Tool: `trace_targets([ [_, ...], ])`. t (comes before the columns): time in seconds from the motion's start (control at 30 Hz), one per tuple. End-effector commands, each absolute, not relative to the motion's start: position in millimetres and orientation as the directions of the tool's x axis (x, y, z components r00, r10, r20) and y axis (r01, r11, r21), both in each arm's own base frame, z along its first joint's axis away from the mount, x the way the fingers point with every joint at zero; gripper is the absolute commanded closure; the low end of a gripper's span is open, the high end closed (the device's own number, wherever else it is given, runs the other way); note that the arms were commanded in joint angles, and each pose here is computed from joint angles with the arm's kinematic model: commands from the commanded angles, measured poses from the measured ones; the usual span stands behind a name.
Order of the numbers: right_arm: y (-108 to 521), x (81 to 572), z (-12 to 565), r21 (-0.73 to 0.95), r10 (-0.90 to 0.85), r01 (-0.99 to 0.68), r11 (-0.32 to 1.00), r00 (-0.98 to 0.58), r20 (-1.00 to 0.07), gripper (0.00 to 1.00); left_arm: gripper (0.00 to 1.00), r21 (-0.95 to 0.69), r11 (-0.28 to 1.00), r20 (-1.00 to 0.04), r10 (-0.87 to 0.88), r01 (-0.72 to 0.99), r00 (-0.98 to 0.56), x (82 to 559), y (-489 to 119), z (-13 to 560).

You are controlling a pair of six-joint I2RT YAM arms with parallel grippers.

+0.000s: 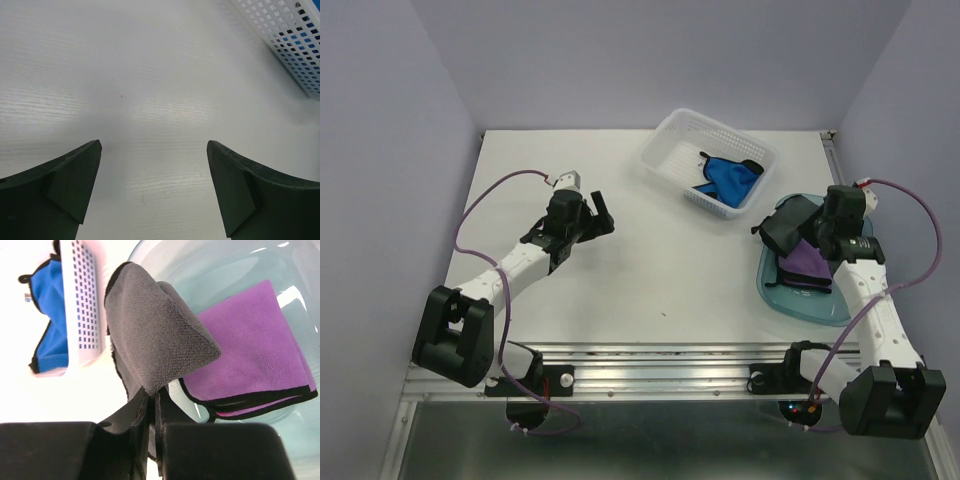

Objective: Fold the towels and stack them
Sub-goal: Neatly place the folded towel into the bin

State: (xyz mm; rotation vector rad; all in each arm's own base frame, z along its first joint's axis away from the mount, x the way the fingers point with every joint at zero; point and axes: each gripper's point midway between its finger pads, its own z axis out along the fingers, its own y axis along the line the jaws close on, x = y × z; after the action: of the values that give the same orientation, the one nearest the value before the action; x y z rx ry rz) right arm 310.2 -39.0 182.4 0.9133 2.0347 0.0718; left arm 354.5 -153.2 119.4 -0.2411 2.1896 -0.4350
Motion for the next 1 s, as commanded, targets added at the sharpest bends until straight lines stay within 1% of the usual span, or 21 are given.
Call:
trace_targets([
  [0.0, -32.9, 313.1, 223.0, 0.434, 0.615, 0.496, 0.752, -0.292, -0.733, 0.99, 0.01, -0.407, 0.913, -0.761, -0.327, 0.018, -0.561, 364.3, -156.0, 138.4],
  [0.1, -35.4, 302.6, 231.3, 0.394, 0.578, 0.49, 0.778, -0.312, -0.754, 0.99, 0.01, -0.408, 0.913, -0.758, -0.327, 0.019, -0.564, 364.1, -156.6, 137.3],
  [0.23, -37.8, 295.0, 235.5, 0.308, 0.512, 0.476, 0.824, -0.39, -0.765, 0.99, 0.01, -0.41, 0.912, -0.76, -0.325, 0.026, -0.563, 364.1, -157.7, 138.5],
  [0.4, -25.6, 297.6, 248.3, 0.311, 0.473, 0.393, 0.865, -0.435, -0.766, 0.99, 0.01, -0.41, 0.911, -0.758, -0.323, 0.03, -0.566, 363.8, -158.4, 137.9],
  [0.47, -24.3, 297.7, 256.0, 0.287, 0.435, 0.36, 0.888, -0.455, -0.777, 0.99, 0.01, -0.41, 0.912, -0.759, -0.323, 0.029, -0.566, 363.8, -158.1, 137.5],
  [0.53, -30.4, 296.3, 254.2, 0.244, 0.415, 0.379, 0.893, -0.477, -0.775, 0.99, 0.01, -0.41, 0.912, -0.76, -0.321, 0.034, -0.565, 364.1, -158.7, 138.4],
  [0.6, -39.0, 291.6, 247.2, 0.167, 0.37, 0.394, 0.904, -0.527, -0.765, 0.99, 0.01, -0.41, 0.911, -0.759, -0.322, 0.032, -0.566, 364.0, -158.7, 137.5],
  [0.67, -39.5, 288.0, 241.9, 0.147, 0.36, 0.392, 0.908, -0.551, -0.753, 0.99, 0.01, -0.411, 0.911, -0.759, -0.321, 0.034, -0.567, 364.3, -159.1, 137.6],
  [0.8, -10.6, 293.1, 233.6, 0.225, 0.328, 0.242, 0.944, -0.607, -0.723, 0.99, 0.01, -0.411, 0.911, -0.755, -0.317, 0.036, -0.573, 365.0, -160.5, 135.2],
  [0.97, -4.5, 296.9, 212.5, 0.232, 0.318, 0.217, 0.948, -0.658, -0.682, 0.99, 0.01, -0.41, 0.911, -0.752, -0.316, 0.035, -0.578, 365.5, -160.6, 133.0],
])
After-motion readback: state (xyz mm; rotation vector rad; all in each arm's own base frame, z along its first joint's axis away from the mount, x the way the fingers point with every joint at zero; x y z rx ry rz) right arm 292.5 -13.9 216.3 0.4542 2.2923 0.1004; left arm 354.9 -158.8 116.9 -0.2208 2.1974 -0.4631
